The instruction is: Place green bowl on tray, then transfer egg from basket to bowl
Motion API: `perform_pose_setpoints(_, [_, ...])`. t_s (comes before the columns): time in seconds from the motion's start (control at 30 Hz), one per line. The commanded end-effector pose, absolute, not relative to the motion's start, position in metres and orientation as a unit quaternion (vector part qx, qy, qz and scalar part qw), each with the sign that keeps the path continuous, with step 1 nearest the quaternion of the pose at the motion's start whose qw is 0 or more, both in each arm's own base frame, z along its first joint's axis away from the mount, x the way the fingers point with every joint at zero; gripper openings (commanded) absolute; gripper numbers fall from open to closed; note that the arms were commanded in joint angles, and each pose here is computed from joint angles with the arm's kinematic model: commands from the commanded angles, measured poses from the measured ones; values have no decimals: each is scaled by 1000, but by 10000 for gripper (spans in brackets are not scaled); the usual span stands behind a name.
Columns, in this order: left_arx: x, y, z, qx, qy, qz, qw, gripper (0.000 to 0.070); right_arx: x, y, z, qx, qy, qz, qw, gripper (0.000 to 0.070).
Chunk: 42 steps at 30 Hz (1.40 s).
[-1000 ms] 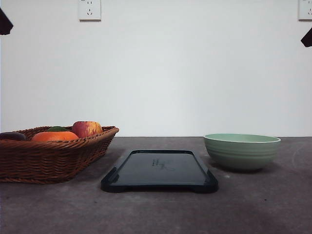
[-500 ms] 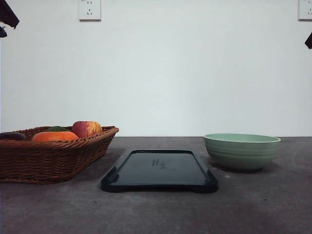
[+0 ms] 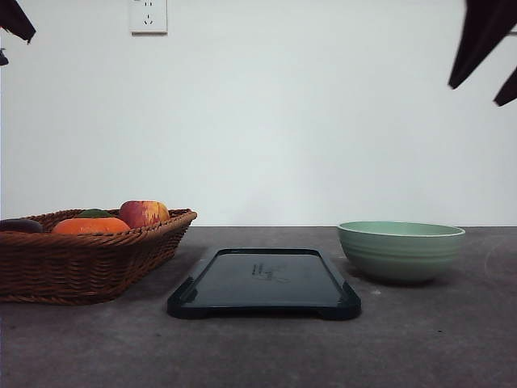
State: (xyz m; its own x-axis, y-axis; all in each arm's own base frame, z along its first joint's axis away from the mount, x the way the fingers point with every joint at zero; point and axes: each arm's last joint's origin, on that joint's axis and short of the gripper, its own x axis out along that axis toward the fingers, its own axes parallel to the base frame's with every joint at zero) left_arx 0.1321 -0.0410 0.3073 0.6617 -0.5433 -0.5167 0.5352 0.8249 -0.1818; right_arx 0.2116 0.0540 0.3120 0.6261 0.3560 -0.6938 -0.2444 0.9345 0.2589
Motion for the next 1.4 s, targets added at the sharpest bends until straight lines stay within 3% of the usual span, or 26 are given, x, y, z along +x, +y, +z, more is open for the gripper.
perform_pose_setpoints(0.0, [133,-42,314,-16,278,-297,913,309,227,58,313,76,410,159,895,366])
perform_pose_setpoints(0.4, [133,-42,315,-22,280,-295,913,309,303,57,289,87,470,123,870,365])
perform_pose_setpoints(1.17, [138,-43,312,-21,289,-295,910,308,341,43,214,90,578,88,806,334])
perform_pose_setpoints(1.23, [138,-43,312,-21,290,-295,910,309,343,43,209,89,584,88,802,275])
perform_pose_setpoints(1.37, [138,-43,312,-21,290,-295,910,309,344,43,205,85,588,90,799,64])
